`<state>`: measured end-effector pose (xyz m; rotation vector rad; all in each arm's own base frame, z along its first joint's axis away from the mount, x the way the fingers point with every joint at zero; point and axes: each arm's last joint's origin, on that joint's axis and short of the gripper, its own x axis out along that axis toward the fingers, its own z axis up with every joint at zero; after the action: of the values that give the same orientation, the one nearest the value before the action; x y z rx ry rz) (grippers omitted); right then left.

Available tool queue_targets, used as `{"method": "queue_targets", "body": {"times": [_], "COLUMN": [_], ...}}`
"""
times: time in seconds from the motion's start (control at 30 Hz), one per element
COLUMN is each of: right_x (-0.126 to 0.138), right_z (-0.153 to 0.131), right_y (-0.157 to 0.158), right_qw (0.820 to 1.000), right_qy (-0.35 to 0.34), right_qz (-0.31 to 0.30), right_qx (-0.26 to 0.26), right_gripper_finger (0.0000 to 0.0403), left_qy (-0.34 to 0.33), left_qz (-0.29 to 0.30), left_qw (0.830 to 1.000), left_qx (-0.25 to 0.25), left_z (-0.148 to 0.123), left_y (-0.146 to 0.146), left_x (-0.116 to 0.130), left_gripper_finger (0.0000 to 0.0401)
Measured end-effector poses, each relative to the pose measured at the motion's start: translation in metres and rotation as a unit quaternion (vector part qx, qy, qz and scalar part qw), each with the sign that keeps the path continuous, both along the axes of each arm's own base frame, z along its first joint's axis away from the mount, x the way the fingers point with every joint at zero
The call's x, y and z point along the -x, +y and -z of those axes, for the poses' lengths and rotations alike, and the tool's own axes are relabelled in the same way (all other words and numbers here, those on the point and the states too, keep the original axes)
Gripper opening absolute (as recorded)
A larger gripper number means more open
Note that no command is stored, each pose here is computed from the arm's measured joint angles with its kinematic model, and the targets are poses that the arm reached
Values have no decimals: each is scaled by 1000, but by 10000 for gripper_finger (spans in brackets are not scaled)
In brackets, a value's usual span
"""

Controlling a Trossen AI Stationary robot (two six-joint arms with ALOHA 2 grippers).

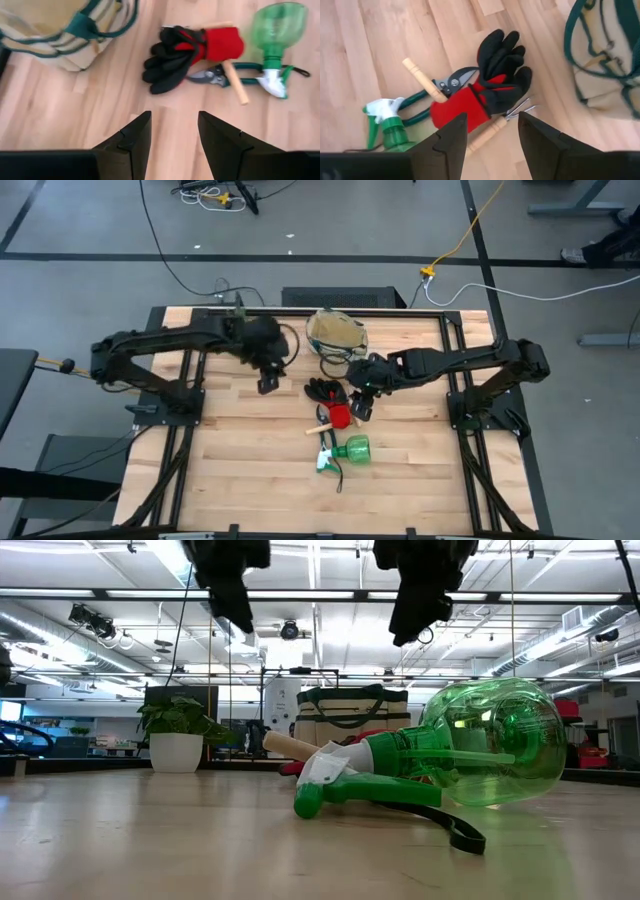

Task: Pick & Place Garden tools in Gardening bag
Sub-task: Put the red gloves into the gardening bag

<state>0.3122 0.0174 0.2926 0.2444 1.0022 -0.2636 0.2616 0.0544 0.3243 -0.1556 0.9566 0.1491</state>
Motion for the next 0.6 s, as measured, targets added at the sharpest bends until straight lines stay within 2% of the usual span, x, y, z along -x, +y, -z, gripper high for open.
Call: {"method": "queue_targets", "body": {"times": [0.3,0.47,0.6], "right_x": [-10,-20,-24], "right_z": [30,54,63], "right_y": [6,7,7], "right_qw": [996,994,992], "right_qy": [-9,-2,10], "right_qz": [72,89,103], "right_qx": [-48,-65,-67], "right_gripper_finger": [178,178,178], "left_qy": [-53,-46,-51], "left_qz": [-2,-5,-5], "left_qw": [998,998,998], "left_qx": [-27,-40,-35], "left_z": [8,16,19], "left_y": [-31,-42,-49], "left_x": [27,36,40], "left_gripper_finger": [169,169,169]}}
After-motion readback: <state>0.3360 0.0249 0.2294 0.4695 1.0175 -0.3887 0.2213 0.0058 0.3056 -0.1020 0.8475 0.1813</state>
